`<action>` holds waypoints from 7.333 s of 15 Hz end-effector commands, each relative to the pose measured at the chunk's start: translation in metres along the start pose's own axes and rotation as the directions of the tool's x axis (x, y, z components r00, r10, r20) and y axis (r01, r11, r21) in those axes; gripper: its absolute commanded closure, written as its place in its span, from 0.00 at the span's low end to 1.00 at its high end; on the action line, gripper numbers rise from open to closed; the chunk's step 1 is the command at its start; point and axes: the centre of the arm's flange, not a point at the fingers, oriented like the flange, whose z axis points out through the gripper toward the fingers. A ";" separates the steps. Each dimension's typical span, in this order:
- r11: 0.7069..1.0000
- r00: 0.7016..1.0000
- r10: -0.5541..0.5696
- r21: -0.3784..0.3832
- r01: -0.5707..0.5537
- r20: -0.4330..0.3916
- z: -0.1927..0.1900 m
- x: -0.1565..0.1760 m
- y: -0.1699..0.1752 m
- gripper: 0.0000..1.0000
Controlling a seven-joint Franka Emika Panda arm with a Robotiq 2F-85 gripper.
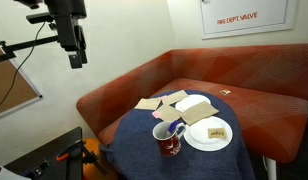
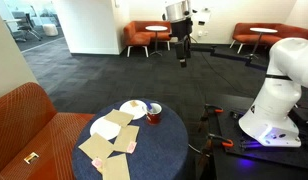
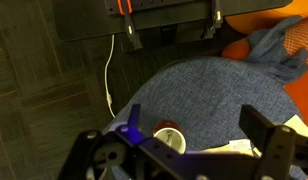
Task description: Remove the marker from the cup and put it on the table
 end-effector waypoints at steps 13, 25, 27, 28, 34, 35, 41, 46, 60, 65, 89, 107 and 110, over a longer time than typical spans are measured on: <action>0.997 0.971 0.073 0.022 -0.069 -0.226 0.019 0.023 -0.002 0.00; 0.988 0.840 0.155 0.066 -0.141 -0.520 0.090 0.070 -0.002 0.00; 0.987 0.844 0.160 0.058 -0.152 -0.513 0.102 0.079 0.003 0.00; 0.987 0.848 0.156 0.054 -0.149 -0.507 0.108 0.084 0.004 0.00; 0.989 0.862 0.134 0.007 -0.150 -0.489 0.147 0.115 0.010 0.00; 0.989 0.860 0.132 0.003 -0.150 -0.492 0.151 0.119 0.011 0.00; 0.986 0.865 0.145 -0.006 -0.168 -0.480 0.178 0.147 0.017 0.00; 0.986 0.863 0.158 0.028 -0.165 -0.479 0.201 0.169 0.009 0.00; 0.975 0.878 0.219 0.062 -0.213 -0.425 0.232 0.203 0.003 0.08; 0.974 0.884 0.222 0.059 -0.217 -0.411 0.239 0.203 0.002 0.13; 0.973 0.887 0.224 0.047 -0.225 -0.404 0.239 0.192 -0.001 0.94; 0.996 0.790 -0.089 -0.064 0.063 -0.607 0.073 0.119 -0.035 0.94; 0.987 0.782 -0.161 -0.090 0.134 -0.602 0.060 0.112 -0.057 0.94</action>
